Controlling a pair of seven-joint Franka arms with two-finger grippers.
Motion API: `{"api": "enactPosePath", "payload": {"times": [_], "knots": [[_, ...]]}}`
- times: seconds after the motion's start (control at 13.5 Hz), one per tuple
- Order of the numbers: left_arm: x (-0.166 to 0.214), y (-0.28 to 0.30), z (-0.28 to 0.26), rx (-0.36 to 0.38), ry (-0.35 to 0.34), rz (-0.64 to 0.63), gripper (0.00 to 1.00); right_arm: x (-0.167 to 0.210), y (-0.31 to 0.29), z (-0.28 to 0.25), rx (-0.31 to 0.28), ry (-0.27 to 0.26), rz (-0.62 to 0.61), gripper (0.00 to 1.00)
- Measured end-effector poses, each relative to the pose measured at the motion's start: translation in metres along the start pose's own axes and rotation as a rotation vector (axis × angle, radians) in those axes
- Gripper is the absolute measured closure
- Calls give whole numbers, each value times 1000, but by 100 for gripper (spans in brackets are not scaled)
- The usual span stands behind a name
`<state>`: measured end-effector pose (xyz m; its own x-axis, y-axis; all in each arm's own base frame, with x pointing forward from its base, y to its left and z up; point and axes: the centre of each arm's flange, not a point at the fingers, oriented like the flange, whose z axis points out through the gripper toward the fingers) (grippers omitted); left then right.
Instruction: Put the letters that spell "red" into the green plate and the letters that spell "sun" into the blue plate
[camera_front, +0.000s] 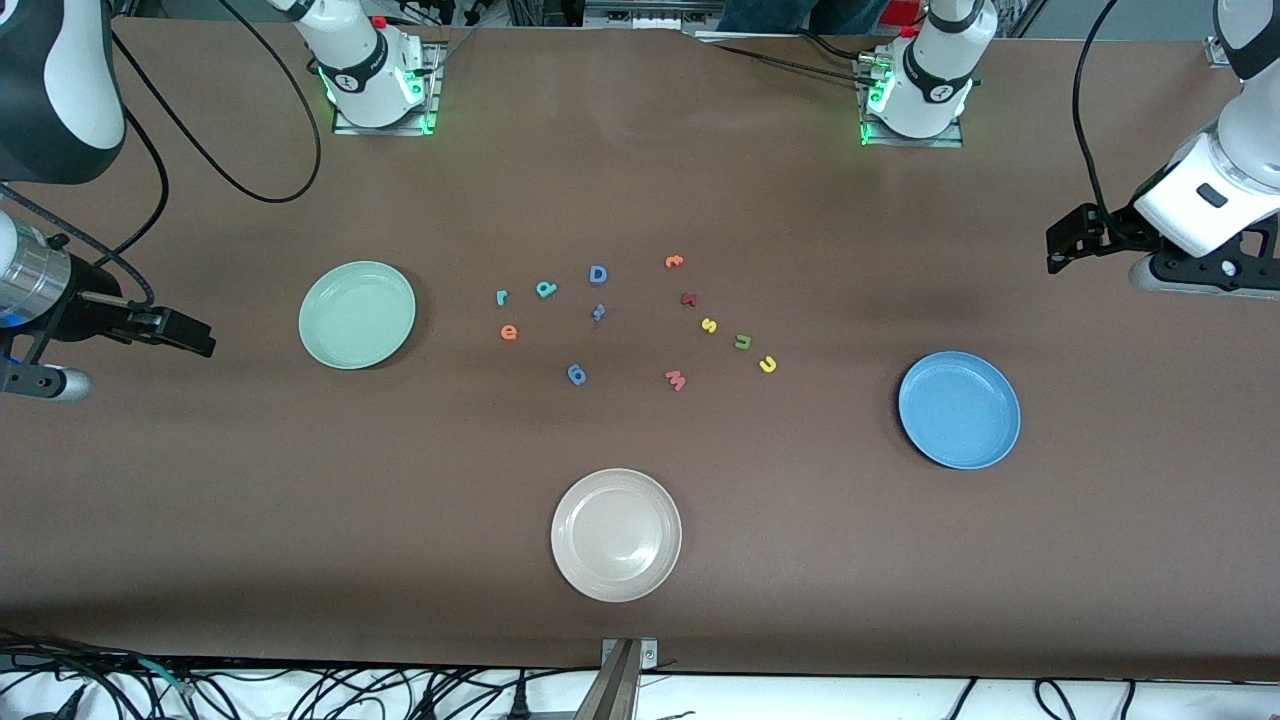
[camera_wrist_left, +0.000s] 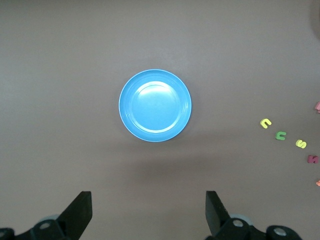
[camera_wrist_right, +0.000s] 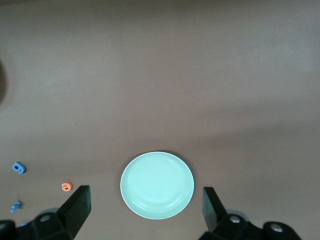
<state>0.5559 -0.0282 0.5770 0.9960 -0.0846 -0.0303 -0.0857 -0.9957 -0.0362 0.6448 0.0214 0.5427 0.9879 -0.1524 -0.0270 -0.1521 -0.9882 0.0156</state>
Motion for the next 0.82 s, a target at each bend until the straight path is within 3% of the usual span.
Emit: {"api": "enactPosePath", "payload": {"times": [0.45, 0.82], "knots": [[4, 5, 0, 1, 9, 9, 0, -10, -19, 10, -14, -62, 13, 0], [16, 9, 4, 4, 8, 14, 0, -14, -33, 16, -19, -80, 23, 1]]}}
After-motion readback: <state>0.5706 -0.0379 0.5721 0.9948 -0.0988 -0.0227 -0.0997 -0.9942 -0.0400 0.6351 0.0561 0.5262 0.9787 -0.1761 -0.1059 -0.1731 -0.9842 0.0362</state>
